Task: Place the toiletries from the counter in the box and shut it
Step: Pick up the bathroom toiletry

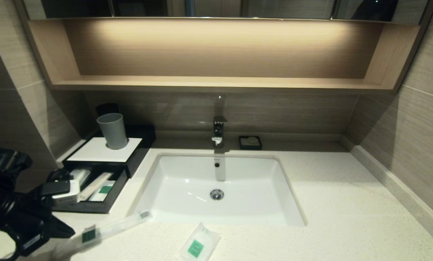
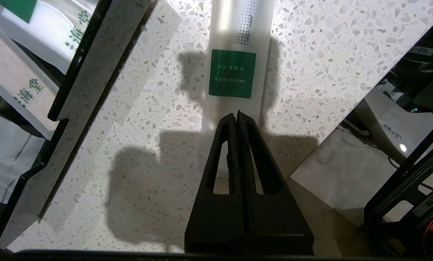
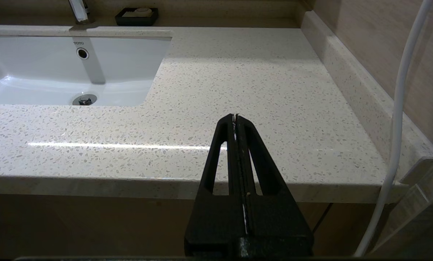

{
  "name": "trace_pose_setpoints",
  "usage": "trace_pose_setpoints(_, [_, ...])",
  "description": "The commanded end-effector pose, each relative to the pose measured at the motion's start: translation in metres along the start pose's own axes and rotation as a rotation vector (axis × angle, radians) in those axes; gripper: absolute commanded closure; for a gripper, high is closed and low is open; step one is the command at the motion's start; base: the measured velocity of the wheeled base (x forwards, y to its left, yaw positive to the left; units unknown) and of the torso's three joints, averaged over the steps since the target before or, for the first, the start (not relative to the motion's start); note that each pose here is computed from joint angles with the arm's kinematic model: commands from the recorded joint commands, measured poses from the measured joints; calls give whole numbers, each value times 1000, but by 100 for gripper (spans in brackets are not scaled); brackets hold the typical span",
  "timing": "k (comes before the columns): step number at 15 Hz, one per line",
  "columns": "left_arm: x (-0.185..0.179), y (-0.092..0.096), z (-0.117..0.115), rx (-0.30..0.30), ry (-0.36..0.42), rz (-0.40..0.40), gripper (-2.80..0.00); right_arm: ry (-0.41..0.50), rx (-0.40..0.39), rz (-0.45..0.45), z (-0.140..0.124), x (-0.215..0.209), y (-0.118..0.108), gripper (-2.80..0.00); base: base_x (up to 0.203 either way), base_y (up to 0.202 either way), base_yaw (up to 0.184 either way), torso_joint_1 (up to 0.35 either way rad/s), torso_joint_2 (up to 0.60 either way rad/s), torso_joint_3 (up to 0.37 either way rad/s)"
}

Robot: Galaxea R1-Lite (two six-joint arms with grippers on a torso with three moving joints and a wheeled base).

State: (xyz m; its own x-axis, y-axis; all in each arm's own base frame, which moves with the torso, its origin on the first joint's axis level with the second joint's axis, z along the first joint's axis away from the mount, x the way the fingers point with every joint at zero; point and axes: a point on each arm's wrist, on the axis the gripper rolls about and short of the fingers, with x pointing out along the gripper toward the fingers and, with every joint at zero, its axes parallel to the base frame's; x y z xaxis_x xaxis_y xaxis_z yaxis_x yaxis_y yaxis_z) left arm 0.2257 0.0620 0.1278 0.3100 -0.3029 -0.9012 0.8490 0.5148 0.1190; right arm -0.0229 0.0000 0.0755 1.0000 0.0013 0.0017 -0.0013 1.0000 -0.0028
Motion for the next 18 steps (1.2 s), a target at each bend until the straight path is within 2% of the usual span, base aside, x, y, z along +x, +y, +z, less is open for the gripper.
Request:
trace_pose_setpoints(1, [0, -3, -1, 5, -2, -8, 0, 1, 0, 0, 0, 0, 0, 0, 0, 0, 0, 0, 0, 0])
trace_pose_setpoints(18, [4, -14, -3, 8, 1, -43, 0, 3, 0, 0, 0, 0, 0, 0, 0, 0, 0, 0, 0, 0])
